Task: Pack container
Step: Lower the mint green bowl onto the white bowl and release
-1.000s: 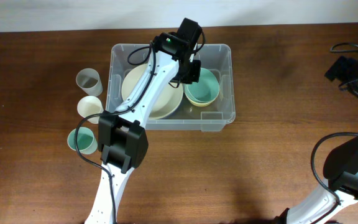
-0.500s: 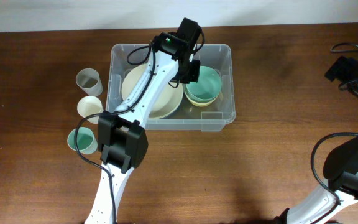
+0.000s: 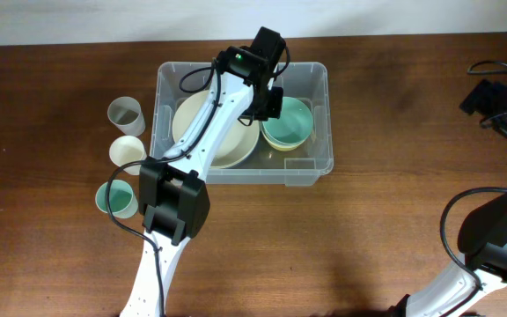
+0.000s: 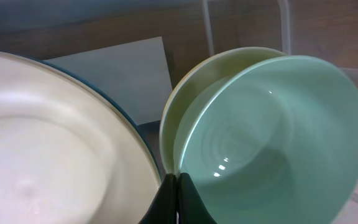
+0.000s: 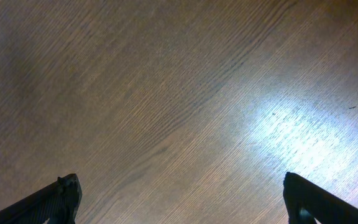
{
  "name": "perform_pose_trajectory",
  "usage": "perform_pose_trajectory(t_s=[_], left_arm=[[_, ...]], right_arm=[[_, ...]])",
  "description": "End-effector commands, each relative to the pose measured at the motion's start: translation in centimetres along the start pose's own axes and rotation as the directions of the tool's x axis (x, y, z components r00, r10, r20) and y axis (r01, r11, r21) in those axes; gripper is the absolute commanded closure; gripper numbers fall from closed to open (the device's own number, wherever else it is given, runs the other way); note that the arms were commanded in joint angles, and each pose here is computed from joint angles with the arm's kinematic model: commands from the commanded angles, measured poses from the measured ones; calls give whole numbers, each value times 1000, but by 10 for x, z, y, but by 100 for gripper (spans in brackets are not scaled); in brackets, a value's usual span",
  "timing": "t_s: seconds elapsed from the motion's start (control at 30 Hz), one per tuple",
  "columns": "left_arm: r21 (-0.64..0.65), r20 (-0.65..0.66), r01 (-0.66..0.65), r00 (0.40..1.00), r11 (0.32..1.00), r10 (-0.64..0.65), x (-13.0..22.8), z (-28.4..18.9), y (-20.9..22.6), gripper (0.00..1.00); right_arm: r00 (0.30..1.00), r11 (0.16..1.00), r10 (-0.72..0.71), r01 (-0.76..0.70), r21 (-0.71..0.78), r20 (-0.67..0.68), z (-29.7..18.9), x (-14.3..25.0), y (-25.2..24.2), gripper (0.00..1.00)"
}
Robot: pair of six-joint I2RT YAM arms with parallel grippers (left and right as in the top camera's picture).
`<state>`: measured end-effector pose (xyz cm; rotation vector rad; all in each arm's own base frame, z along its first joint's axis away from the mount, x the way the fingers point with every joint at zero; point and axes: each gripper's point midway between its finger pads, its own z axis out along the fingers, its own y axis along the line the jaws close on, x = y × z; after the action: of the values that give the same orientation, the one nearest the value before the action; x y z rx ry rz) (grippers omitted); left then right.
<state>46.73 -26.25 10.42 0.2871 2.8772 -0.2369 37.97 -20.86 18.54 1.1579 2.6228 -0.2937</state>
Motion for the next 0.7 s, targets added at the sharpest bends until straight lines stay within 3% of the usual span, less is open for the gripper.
perform_pose_trajectory(t_s=[0.0, 0.17, 0.57, 0.67], left_arm=[[69, -24, -5, 1000, 998, 7, 4, 1, -12, 99], [124, -43, -3, 999, 992, 8, 7, 0, -22, 99], [123, -49, 3, 999, 992, 3, 8, 0, -19, 99], [122, -49, 4, 999, 992, 1, 7, 0, -18, 93]], right_arm=[[1000, 1000, -9, 9, 21, -9, 6, 1, -3, 1], [1000, 1000, -9, 9, 21, -9, 6, 1, -3, 1], [1000, 1000, -9, 9, 21, -9, 6, 1, -3, 1], [1000, 1000, -9, 9, 21, -9, 6, 1, -3, 1]])
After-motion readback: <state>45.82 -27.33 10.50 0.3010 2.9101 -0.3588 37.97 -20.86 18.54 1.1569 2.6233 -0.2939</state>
